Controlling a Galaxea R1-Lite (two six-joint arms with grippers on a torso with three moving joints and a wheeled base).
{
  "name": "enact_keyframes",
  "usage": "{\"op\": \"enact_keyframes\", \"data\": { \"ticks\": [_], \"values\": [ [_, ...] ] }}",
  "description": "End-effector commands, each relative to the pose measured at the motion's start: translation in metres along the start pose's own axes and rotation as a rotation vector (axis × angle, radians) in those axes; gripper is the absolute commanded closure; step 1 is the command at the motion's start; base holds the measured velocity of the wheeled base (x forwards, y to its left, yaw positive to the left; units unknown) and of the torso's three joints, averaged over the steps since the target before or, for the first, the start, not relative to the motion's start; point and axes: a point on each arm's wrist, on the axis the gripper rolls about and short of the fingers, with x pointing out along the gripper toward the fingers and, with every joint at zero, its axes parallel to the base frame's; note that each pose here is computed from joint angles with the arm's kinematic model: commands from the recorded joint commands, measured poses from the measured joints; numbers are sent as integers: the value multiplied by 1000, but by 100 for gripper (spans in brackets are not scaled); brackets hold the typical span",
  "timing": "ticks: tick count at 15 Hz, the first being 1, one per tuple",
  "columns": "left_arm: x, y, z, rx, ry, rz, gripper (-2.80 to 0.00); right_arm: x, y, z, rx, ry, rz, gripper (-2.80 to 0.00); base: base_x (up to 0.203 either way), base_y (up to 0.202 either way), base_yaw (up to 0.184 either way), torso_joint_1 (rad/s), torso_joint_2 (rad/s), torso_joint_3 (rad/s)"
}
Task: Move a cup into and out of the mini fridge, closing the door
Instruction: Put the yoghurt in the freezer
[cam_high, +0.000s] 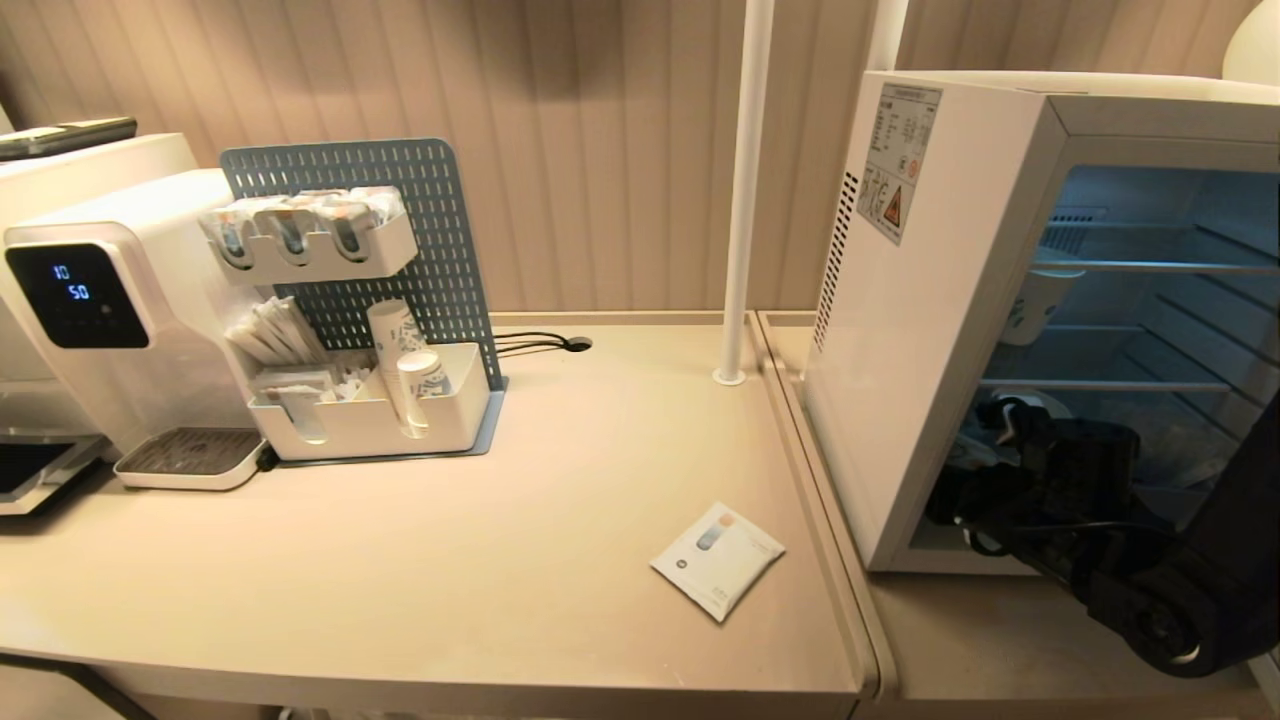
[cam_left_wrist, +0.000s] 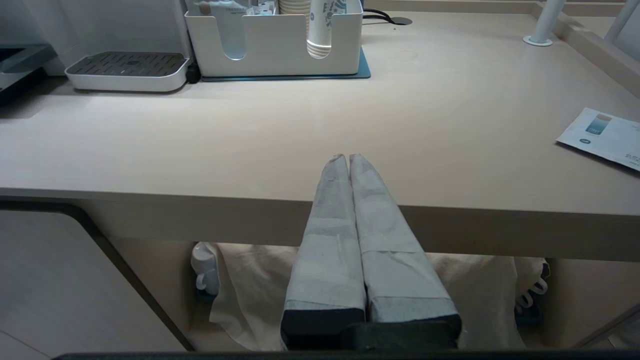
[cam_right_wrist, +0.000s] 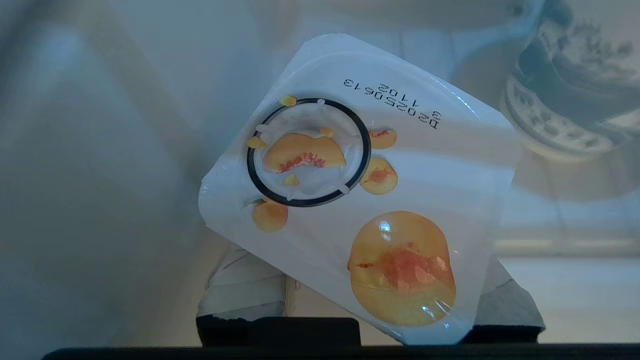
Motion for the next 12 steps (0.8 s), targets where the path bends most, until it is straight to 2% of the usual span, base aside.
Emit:
{"op": "enact_keyframes", "data": {
  "ticks": [1, 6, 12],
  "values": [
    [0, 0, 0, -1, 1, 0, 0, 3, -1, 0, 2, 3, -7, 0, 0, 0, 0, 0, 0, 0],
    [0, 0, 0, -1, 1, 2, 0, 25, -11, -10, 19, 31, -28, 0, 0, 0, 0, 0, 0, 0],
    [0, 0, 0, -1, 1, 1, 0, 23, -13, -6, 27, 29, -16, 0, 0, 0, 0, 0, 0, 0]
  ]
}}
